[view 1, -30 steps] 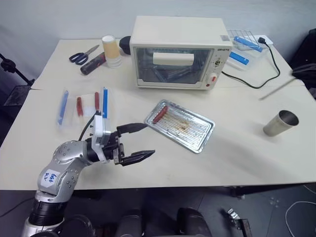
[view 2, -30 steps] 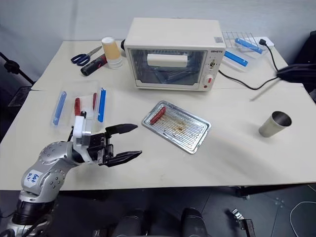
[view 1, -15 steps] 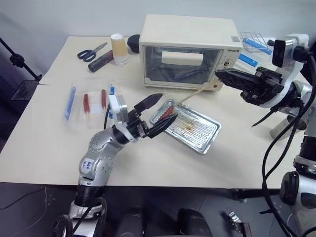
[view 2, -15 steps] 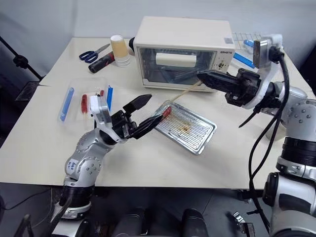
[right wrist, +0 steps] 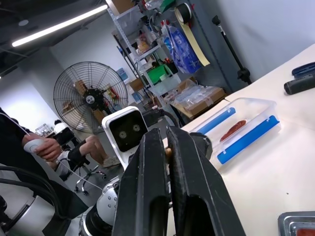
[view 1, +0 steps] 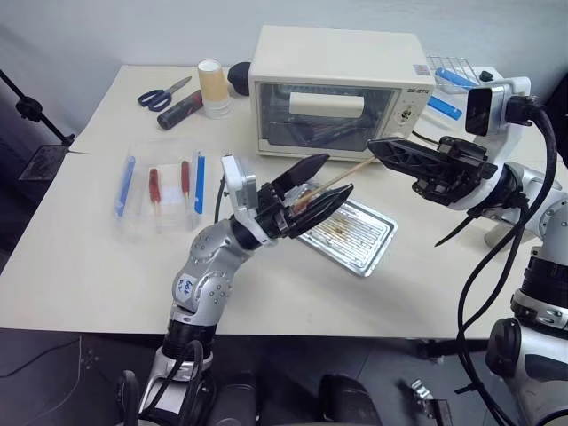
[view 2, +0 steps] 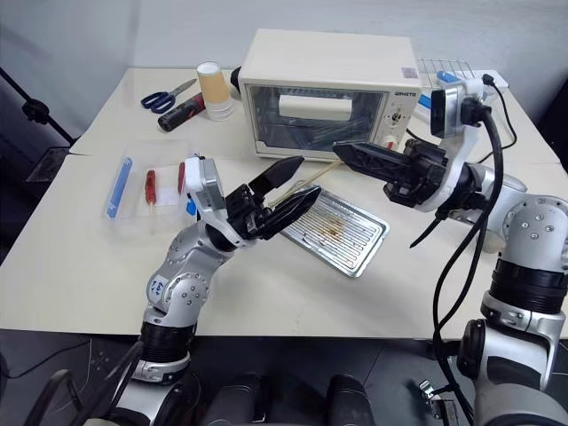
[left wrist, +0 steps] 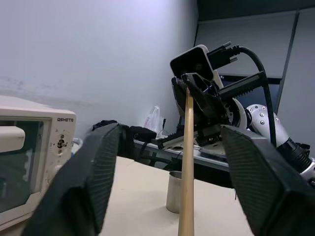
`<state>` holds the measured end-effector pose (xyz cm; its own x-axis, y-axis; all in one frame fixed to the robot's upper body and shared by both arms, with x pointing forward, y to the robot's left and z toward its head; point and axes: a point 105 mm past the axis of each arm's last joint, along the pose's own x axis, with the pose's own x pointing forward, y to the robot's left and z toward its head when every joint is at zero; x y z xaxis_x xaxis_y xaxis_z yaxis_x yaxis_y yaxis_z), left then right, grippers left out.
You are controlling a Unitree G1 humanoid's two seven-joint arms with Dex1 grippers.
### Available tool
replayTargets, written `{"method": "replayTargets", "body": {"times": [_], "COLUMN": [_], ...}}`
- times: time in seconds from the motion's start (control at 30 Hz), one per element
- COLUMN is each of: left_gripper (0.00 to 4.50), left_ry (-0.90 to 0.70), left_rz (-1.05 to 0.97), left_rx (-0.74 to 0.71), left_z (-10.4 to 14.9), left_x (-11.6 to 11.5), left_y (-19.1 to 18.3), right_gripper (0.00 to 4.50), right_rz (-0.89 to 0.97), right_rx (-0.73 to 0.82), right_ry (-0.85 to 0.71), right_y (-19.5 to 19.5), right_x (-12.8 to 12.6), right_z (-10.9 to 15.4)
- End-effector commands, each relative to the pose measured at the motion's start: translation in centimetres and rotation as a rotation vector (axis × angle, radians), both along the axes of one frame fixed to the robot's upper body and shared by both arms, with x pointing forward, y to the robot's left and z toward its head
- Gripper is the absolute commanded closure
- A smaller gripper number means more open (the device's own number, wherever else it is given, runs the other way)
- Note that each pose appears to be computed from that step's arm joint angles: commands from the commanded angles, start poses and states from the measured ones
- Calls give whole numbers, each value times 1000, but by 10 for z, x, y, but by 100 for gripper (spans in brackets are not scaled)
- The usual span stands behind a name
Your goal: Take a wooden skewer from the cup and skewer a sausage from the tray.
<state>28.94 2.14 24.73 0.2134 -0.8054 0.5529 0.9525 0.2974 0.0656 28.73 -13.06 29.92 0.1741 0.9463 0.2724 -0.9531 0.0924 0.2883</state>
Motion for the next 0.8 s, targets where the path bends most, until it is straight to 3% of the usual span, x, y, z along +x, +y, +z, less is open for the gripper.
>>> {"method": "replayTargets", "body": {"times": [0.03,0.27,0.43,0.6,0.8], "left_gripper": [235,437,444,450,450], "left_ry": [-40,-30,-12,-18,0], "left_rz": [-14,-24,-3,68,245], "left_rx": [-13,-6,-23,25,256], "left_z": [9,5,8,5,-31], "left_x": [-6,-9,-6,-1,-4], "left_y": [-4,-7,-4,16,88], "right_gripper": [450,450,450,310,118], "right_rz": [17,11,22,-133,-349], "right_rx": [12,26,47,-14,-349], "right_ry": [-49,-45,30,-10,-153], "right_y": [2,2,0,-15,-59], "right_x": [-10,-11,-9,3,11], "right_z": [8,7,6,-3,-63]}}
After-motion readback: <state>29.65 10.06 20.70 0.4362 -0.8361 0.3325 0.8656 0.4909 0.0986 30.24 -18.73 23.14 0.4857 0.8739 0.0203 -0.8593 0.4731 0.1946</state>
